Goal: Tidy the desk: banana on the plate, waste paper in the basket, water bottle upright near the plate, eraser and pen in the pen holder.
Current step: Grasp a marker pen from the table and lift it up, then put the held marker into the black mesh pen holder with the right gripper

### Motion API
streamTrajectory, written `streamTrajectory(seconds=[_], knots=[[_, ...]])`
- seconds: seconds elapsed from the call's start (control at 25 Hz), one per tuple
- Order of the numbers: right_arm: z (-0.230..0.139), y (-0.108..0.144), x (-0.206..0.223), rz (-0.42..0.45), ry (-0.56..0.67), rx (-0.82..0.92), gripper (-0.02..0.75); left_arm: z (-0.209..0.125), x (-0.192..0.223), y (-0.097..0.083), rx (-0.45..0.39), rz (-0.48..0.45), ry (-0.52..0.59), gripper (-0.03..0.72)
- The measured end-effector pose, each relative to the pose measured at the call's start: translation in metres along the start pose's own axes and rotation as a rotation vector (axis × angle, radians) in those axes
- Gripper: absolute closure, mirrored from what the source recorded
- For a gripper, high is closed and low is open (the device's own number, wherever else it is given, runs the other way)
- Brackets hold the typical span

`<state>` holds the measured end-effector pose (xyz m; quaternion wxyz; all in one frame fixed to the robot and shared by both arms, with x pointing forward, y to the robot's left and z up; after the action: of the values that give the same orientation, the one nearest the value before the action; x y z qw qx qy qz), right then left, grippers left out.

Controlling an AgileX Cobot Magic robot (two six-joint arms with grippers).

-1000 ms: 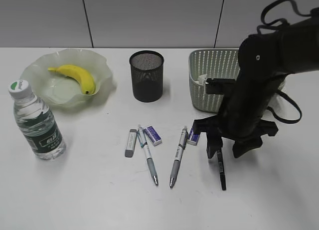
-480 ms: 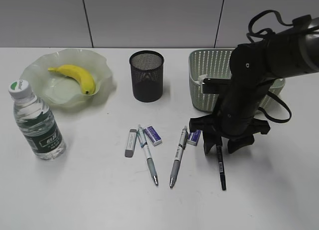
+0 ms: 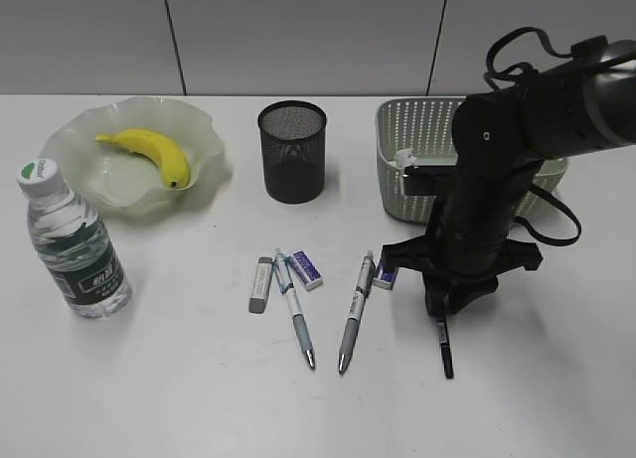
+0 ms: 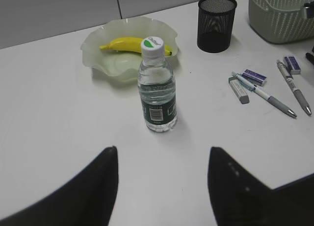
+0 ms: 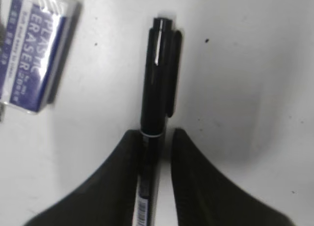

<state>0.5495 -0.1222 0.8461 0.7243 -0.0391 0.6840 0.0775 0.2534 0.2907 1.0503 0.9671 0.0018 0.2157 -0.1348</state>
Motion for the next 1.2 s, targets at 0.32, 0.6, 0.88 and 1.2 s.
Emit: streamTrajectory(seconds=[0.32, 0.6, 0.88, 1.2], knots=[[-0.002, -0.002, -0.014, -0.011, -0.005, -0.023, 0.641, 0.000, 0.000, 0.000, 0.000, 0.000, 0.000, 0.254], [-0.003, 0.009, -0.099, 0.117, -0.192, -0.108, 0.641, 0.000, 0.000, 0.000, 0.000, 0.000, 0.000, 0.254], [0.031, 0.019, -0.191, 0.229, -0.812, -0.209, 0.641, 0.000, 0.000, 0.000, 0.000, 0.000, 0.000, 0.254], [0.084, 0.031, -0.192, 0.200, -1.295, -0.294, 0.641, 0.000, 0.000, 0.000, 0.000, 0.000, 0.000, 0.254]])
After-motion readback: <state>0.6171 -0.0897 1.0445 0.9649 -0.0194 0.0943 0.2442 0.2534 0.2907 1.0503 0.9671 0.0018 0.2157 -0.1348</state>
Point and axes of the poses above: a point on each arm's last joint axis where the gripper is mounted, x pointing out along that axis toward the gripper, y along the wrist's bending axis when the last joint is at zero, z = x × y, the point moved 3 cm from there along x, pointing out along that axis toward the gripper, and after that the axes turned 7 degrees about -x, right-handed, at the moved point
